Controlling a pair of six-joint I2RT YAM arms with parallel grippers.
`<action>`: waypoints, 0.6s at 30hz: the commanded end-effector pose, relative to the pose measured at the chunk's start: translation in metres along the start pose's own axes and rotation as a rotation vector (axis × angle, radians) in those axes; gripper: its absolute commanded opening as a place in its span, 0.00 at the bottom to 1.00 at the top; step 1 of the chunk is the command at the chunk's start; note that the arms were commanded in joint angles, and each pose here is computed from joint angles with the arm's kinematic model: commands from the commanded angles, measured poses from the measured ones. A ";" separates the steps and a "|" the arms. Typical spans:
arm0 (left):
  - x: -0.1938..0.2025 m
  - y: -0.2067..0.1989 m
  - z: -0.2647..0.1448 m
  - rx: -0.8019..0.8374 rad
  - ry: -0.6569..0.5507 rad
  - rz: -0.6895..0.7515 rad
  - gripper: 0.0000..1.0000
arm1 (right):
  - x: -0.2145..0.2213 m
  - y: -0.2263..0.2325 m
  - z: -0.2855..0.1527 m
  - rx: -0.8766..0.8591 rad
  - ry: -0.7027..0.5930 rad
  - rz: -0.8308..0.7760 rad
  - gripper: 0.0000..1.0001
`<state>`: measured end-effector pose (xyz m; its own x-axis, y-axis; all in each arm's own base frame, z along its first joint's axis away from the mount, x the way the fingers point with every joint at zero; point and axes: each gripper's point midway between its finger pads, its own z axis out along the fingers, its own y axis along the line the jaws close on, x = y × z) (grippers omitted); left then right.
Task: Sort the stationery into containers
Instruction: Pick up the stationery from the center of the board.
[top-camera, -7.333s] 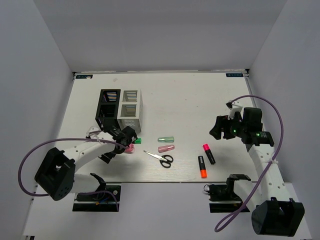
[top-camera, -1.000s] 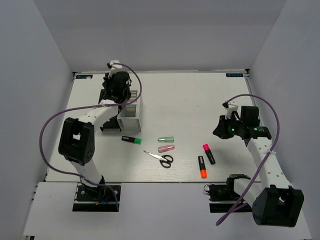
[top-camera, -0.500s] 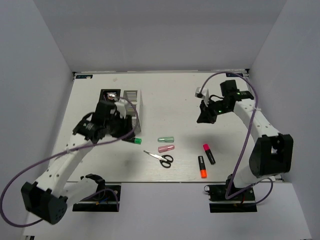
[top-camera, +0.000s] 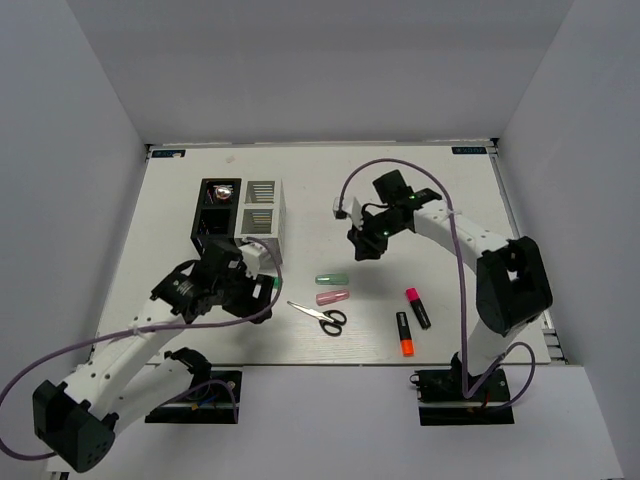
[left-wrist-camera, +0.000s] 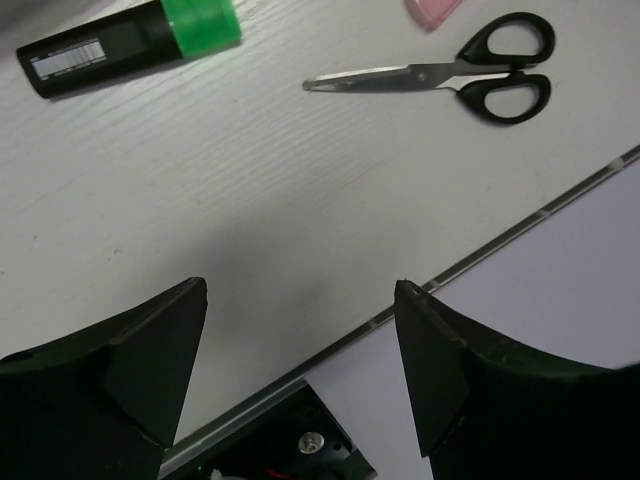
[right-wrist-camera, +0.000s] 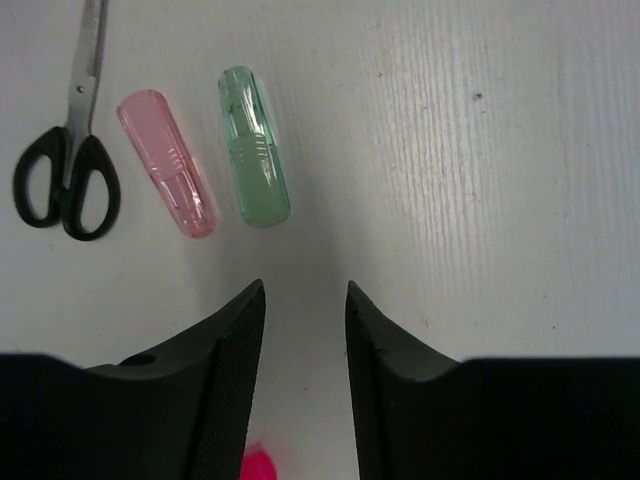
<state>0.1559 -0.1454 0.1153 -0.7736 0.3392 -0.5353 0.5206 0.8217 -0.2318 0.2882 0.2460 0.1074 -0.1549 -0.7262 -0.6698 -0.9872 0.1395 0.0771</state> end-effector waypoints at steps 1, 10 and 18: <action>-0.011 0.012 -0.004 -0.062 -0.144 0.021 0.86 | -0.005 -0.008 0.026 0.009 0.049 -0.122 0.41; -0.020 0.038 -0.025 -0.172 -0.320 -0.063 0.83 | -0.023 -0.006 0.080 0.098 0.143 -0.163 0.60; -0.021 0.041 -0.027 -0.181 -0.336 -0.069 0.83 | -0.021 0.006 0.102 0.090 0.177 -0.183 0.60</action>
<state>0.1798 -0.1063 0.1369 -0.6374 0.1474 -0.7563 0.3842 0.9116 -0.1462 0.2787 0.3195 0.0434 0.0018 -0.8556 -0.5176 -0.9975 0.0351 -0.0615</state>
